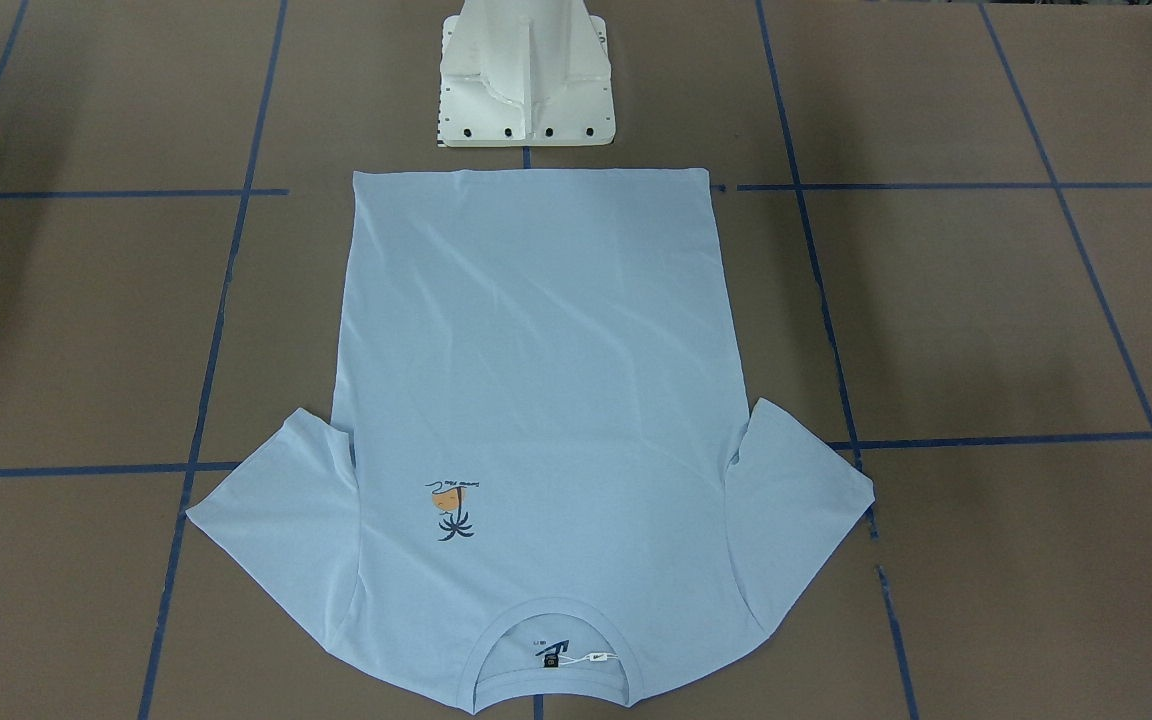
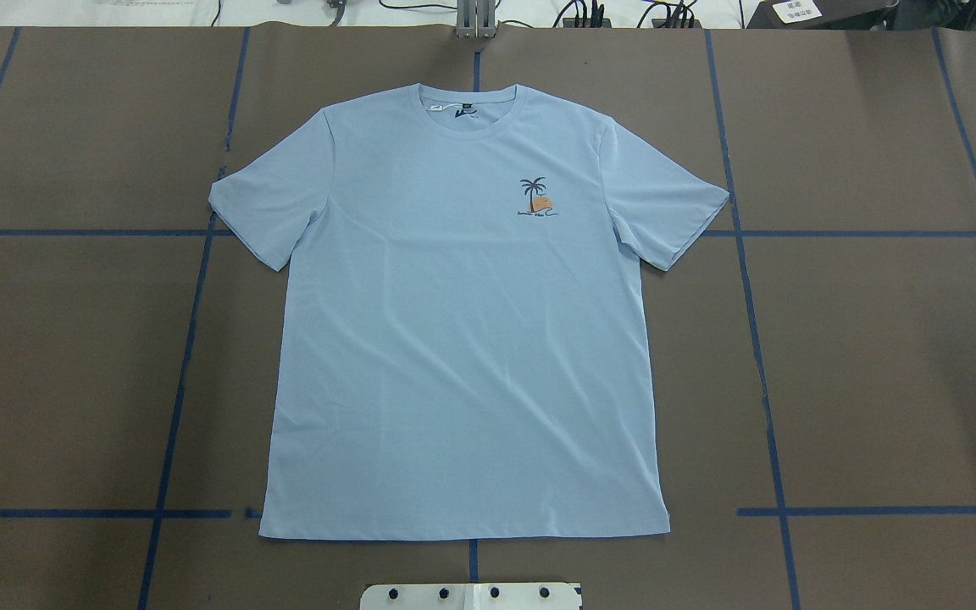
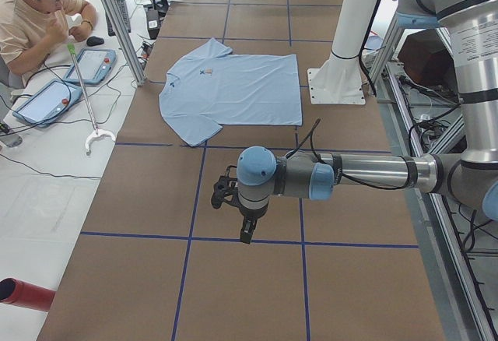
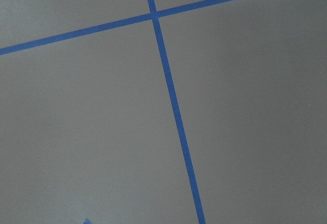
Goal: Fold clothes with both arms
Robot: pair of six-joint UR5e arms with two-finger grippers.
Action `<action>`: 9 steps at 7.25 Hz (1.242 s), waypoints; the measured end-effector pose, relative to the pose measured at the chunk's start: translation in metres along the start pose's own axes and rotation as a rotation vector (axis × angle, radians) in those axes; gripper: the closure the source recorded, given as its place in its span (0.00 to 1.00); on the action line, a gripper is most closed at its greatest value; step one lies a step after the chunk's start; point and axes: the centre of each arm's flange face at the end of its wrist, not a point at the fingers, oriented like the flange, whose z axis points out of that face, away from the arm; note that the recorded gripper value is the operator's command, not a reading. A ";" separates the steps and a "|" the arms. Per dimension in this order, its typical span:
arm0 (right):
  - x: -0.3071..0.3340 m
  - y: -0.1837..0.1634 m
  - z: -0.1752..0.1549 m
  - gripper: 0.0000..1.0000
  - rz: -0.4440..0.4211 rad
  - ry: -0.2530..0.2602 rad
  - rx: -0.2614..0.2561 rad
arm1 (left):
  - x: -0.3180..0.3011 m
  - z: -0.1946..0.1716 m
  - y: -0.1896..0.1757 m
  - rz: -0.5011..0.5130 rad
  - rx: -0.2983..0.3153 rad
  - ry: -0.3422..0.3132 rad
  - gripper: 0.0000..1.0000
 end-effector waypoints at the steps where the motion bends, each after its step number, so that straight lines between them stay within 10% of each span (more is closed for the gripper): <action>1: 0.000 0.000 0.000 0.00 -0.002 0.000 0.002 | 0.000 0.000 0.000 0.002 0.001 -0.001 0.00; 5: -0.013 -0.022 -0.014 0.00 -0.046 -0.012 0.048 | 0.017 -0.019 -0.010 0.049 0.042 -0.023 0.00; 9: -0.042 -0.088 -0.047 0.00 -0.187 -0.047 0.245 | 0.058 -0.078 -0.079 0.290 0.293 -0.126 0.00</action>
